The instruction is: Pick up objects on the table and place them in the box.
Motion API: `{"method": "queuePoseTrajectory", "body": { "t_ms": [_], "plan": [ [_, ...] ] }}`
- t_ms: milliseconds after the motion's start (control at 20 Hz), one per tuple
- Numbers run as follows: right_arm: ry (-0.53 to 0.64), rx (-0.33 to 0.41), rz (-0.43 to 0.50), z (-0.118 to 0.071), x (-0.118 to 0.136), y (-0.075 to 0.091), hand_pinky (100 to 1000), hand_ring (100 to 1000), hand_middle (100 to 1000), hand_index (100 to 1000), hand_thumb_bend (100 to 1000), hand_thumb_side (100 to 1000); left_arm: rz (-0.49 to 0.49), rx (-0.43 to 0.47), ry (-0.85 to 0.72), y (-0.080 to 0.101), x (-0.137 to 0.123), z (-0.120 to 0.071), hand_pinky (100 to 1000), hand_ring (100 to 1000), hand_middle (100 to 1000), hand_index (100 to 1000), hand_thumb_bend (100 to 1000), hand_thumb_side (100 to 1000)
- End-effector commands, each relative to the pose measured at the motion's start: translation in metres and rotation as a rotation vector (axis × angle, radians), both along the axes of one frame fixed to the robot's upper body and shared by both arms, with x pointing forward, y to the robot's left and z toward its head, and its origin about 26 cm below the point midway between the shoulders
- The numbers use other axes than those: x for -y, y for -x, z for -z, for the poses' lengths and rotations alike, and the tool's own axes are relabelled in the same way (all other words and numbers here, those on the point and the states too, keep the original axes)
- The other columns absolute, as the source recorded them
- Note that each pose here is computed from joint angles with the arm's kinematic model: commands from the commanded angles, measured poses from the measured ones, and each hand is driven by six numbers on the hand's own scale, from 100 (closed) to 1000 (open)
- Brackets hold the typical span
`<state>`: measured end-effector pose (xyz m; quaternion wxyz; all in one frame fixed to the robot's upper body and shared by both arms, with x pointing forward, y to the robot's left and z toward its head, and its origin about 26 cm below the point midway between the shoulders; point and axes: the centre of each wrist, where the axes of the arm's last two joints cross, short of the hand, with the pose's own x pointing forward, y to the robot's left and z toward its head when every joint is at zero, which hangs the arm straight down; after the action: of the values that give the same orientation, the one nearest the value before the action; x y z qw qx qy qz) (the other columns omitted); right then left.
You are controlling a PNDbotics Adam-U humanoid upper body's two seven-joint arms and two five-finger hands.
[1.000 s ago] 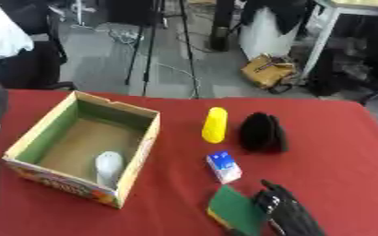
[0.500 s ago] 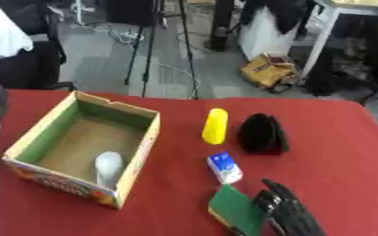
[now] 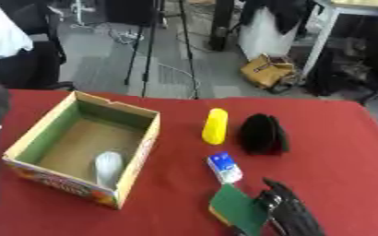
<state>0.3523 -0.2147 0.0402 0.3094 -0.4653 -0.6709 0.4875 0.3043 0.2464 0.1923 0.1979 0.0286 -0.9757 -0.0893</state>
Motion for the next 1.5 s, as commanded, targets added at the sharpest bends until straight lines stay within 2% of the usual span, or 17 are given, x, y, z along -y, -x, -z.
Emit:
{"method": "queuePoseTrajectory", "body": {
  "t_ms": [50,800,1500],
  "plan": [
    [-0.012,0.04,-0.004,-0.009,0.001,-0.001,952,968,596,702,394,924,0.008,0.023,-0.005,0.003,0.001,-0.006,995,936,868,823,100,860],
    [-0.09,0.124,-0.028,-0.036,0.0,0.003,953,961,568,676,342,915,0.007,0.017,-0.008,0.003,0.0,-0.005,996,938,870,823,100,862],
    [-0.179,0.204,-0.075,-0.075,0.0,0.011,960,961,555,666,321,926,0.003,0.013,-0.009,0.003,-0.001,-0.004,996,939,871,823,100,863]
  ]
}}
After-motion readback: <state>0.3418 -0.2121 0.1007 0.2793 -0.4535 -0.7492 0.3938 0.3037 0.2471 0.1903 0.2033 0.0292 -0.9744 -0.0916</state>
